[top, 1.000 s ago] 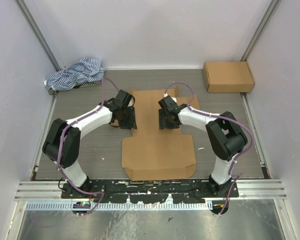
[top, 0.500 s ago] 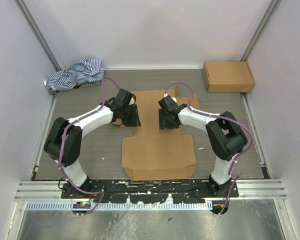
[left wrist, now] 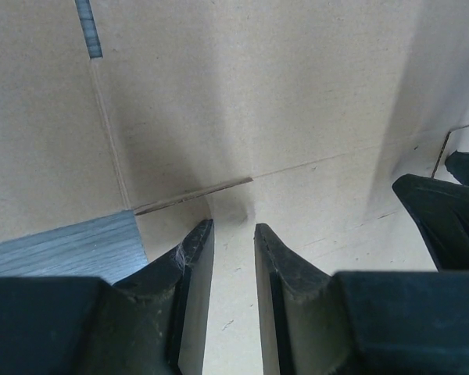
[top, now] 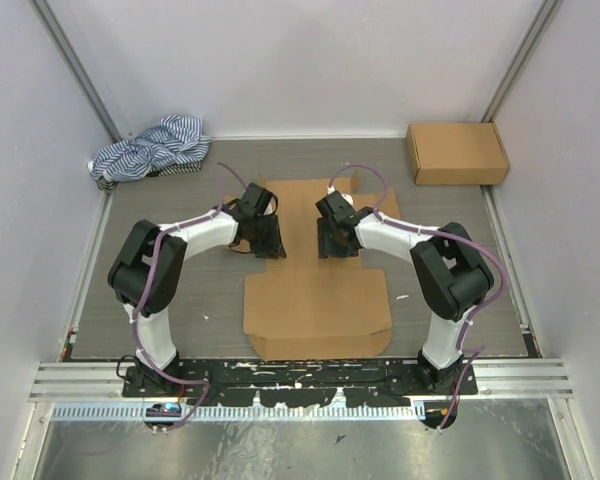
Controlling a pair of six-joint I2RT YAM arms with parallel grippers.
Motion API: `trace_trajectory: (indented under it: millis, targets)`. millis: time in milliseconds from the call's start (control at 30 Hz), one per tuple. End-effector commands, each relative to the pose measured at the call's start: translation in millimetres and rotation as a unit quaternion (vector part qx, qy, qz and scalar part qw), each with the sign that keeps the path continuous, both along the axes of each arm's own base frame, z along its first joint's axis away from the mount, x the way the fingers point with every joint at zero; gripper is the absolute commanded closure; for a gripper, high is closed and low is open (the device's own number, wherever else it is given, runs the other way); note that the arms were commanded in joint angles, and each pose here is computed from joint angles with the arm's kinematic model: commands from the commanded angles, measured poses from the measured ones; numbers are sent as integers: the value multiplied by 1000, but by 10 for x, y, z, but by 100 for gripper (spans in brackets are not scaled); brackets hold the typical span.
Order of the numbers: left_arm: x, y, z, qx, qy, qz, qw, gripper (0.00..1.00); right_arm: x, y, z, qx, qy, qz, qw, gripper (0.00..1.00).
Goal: Fold the paper box
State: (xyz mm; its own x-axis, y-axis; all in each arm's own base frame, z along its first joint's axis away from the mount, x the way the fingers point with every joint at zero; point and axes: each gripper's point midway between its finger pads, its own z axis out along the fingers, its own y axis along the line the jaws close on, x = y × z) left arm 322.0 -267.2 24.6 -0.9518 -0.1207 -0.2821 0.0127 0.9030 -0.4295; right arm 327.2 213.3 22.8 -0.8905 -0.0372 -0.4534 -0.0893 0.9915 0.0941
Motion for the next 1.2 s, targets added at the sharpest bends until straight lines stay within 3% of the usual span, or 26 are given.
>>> trace_trajectory:
  millis: [0, 467, 733, 767, 933, 1067, 1167]
  targets:
    - [8, 90, 62, 26, -16, 6, 1000, 65, 58, 26, -13, -7, 1, -3, 1000, 44]
    - [153, 350, 1088, 55, -128, 20, 990, 63, 576, -60, 1107, 4, -99, -3, 995, 42]
    - [158, 582, 1461, 66, -181, 35, 981, 60, 786, -307, 1784, 13, -188, -26, 982, 39]
    - [161, 624, 1487, 69, -187, 38, 979, 56, 819, -344, 1882, 21, -204, -31, 978, 38]
    - [186, 917, 1605, 115, -214, 71, 968, 21, 1169, -714, 2159, 43, -275, -103, 955, 28]
    - [163, 1009, 1654, 118, -218, 78, 966, 19, 1550, -835, 2112, 24, -260, -104, 960, 27]
    - [135, 1020, 1655, 111, -222, 81, 965, 21, 1898, -753, 1824, 49, -207, -70, 975, 35]
